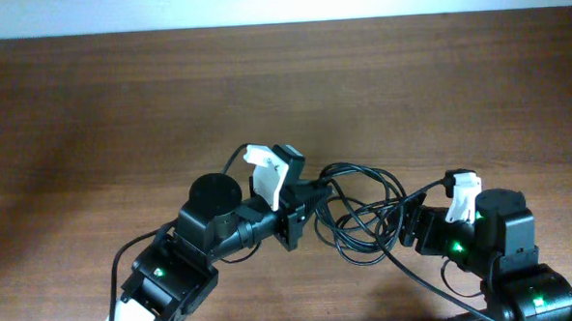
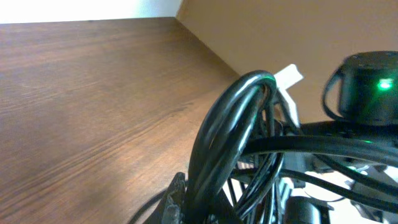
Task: Untangle cables
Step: 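Spread both grippers apart, drawing the cables loose between them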
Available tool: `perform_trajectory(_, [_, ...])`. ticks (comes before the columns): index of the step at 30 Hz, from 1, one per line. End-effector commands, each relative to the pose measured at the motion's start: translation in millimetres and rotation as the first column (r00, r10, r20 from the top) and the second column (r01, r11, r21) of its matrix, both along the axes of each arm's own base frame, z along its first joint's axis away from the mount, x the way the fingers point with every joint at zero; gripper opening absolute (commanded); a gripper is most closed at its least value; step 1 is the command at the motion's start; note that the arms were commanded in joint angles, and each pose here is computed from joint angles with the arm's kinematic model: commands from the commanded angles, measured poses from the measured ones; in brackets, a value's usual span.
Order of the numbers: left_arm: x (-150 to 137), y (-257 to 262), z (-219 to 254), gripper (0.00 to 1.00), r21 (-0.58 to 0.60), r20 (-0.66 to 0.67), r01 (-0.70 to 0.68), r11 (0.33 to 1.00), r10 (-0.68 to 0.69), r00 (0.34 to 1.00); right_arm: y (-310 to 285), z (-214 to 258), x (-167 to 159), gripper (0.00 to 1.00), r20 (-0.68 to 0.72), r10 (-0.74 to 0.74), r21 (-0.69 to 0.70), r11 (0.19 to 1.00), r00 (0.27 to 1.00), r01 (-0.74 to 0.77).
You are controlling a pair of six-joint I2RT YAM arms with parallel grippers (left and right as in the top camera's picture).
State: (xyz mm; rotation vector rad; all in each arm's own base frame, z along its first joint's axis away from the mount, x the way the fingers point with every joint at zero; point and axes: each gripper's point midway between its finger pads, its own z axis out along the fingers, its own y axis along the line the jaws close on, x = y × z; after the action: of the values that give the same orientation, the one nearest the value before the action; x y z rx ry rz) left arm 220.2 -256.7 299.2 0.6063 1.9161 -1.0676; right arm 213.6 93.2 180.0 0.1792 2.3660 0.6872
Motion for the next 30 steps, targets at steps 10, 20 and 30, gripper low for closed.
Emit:
perform_trajectory(10, [4, 47, 8, 0.00, 0.039, 0.020, -0.237, 0.971, 0.237, 0.971, -38, -32, -5, 0.73, -0.123, -0.188, -0.158, 0.973, 0.974, 0.168])
perform_trajectory(20, [10, 74, -7, 0.00, 0.100, -0.021, -0.382, 0.919, 0.385, 0.922, -36, -31, -6, 0.73, -0.134, -0.195, -0.137, 0.975, 0.972, 0.177])
perform_trajectory(30, [18, 105, -29, 0.00, 0.154, -0.135, -0.570, 0.807, 0.588, 0.797, -24, -25, -6, 0.77, -0.133, -0.147, -0.083, 0.987, 0.980, 0.136])
